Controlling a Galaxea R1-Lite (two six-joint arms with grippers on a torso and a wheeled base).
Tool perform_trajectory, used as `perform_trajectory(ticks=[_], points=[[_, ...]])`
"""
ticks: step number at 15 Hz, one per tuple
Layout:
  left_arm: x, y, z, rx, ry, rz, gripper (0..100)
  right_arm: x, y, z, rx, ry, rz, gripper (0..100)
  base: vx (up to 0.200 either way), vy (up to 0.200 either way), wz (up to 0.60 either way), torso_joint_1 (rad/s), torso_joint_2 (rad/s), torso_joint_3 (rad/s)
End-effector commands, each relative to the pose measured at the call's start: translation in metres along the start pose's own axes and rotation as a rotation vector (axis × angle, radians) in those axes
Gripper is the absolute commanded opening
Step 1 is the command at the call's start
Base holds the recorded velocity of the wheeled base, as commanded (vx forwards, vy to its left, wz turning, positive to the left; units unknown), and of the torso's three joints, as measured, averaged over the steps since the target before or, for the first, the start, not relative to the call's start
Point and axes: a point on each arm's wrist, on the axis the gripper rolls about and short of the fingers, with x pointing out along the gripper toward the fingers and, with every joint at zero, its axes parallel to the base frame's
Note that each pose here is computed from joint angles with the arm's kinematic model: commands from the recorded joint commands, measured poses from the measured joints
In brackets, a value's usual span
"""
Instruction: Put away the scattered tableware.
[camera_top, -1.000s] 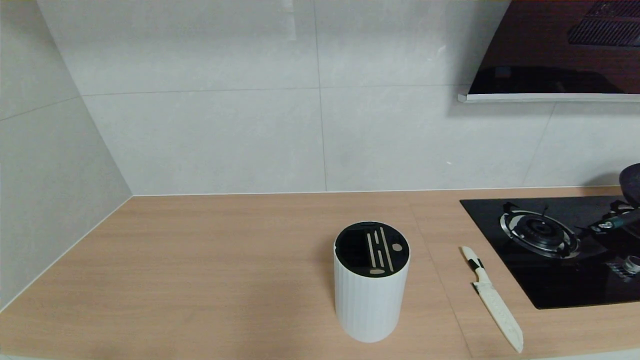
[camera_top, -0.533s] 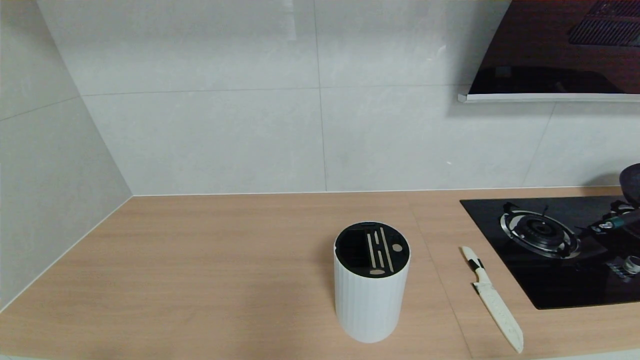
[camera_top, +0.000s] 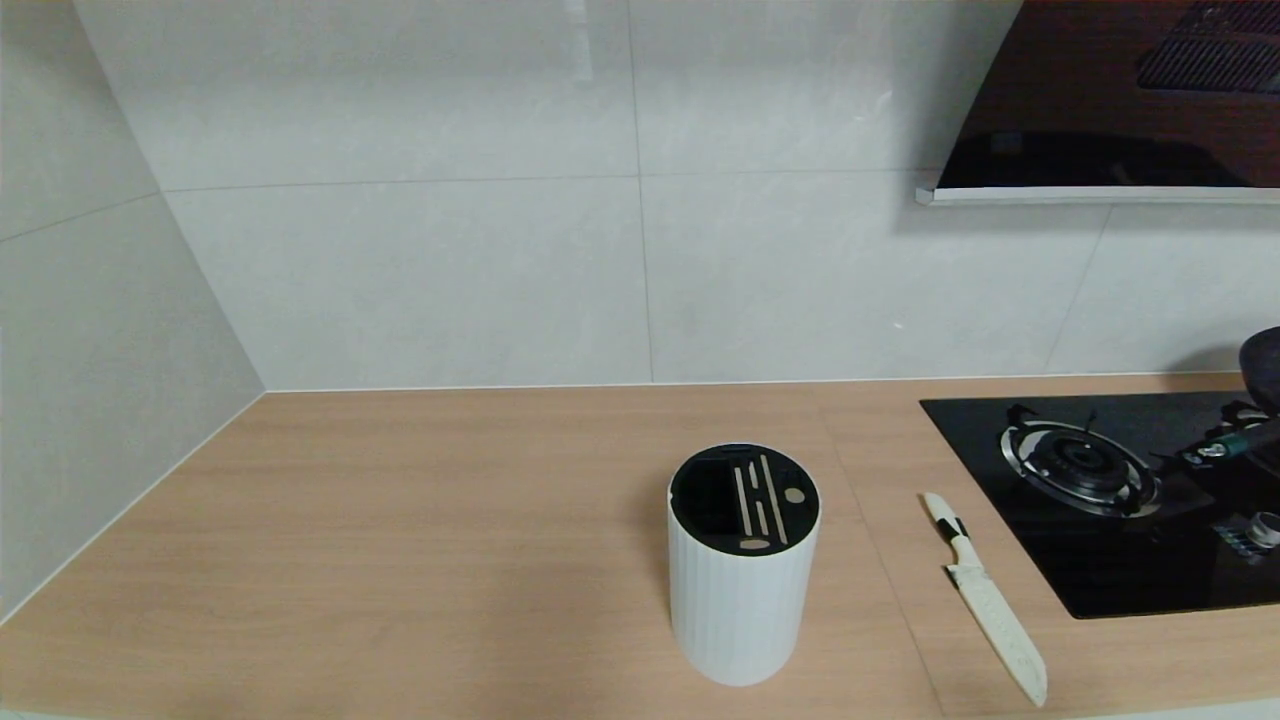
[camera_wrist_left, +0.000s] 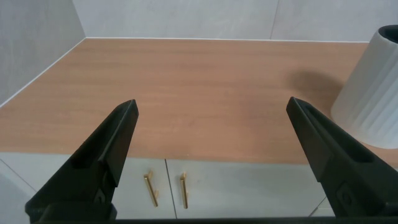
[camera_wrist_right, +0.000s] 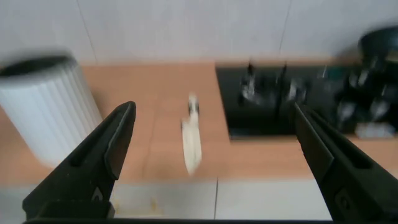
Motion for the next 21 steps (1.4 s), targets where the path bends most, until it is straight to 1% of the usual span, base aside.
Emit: perform_trajectory(ticks=[1,3,4,7,9,12,15,17,21], points=[[0.0,0.0,0.0,-0.001,0.0,0.001,100,0.028,0.002,0.034,0.005,0.13,0.06,100,0.0,0.0,0.0,0.0,0.0,0.0],[0.0,0.0,0.0,-0.001,0.0,0.001,100,0.051,0.004,0.042,0.008,0.237,0.097,100,0.0,0.0,0.0,0.0,0.0,0.0],[0.0,0.0,0.0,-0.001,0.0,0.001,100,0.07,0.005,0.048,-0.002,0.315,0.101,100,0.0,0.0,0.0,0.0,0.0,0.0],[0.0,0.0,0.0,-0.001,0.0,0.001,100,0.115,0.007,0.062,-0.006,0.432,0.106,100,0.0,0.0,0.0,0.0,0.0,0.0],[0.0,0.0,0.0,-0.001,0.0,0.001,100,0.144,0.01,0.063,-0.011,0.491,0.12,100,0.0,0.0,0.0,0.0,0.0,0.0],[0.0,0.0,0.0,-0.001,0.0,0.001,100,0.178,0.014,0.048,-0.014,0.573,0.13,100,0.0,0.0,0.0,0.0,0.0,0.0],[0.0,0.0,0.0,-0.001,0.0,0.001,100,0.206,0.017,0.031,-0.016,0.629,0.133,100,0.0,0.0,0.0,0.0,0.0,0.0],[0.0,0.0,0.0,-0.001,0.0,0.001,100,0.219,0.019,0.021,-0.018,0.649,0.138,100,0.0,0.0,0.0,0.0,0.0,0.0],[0.0,0.0,0.0,-0.001,0.0,0.001,100,0.243,0.021,-0.012,-0.02,0.778,0.136,100,0.0,0.0,0.0,0.0,0.0,0.0]])
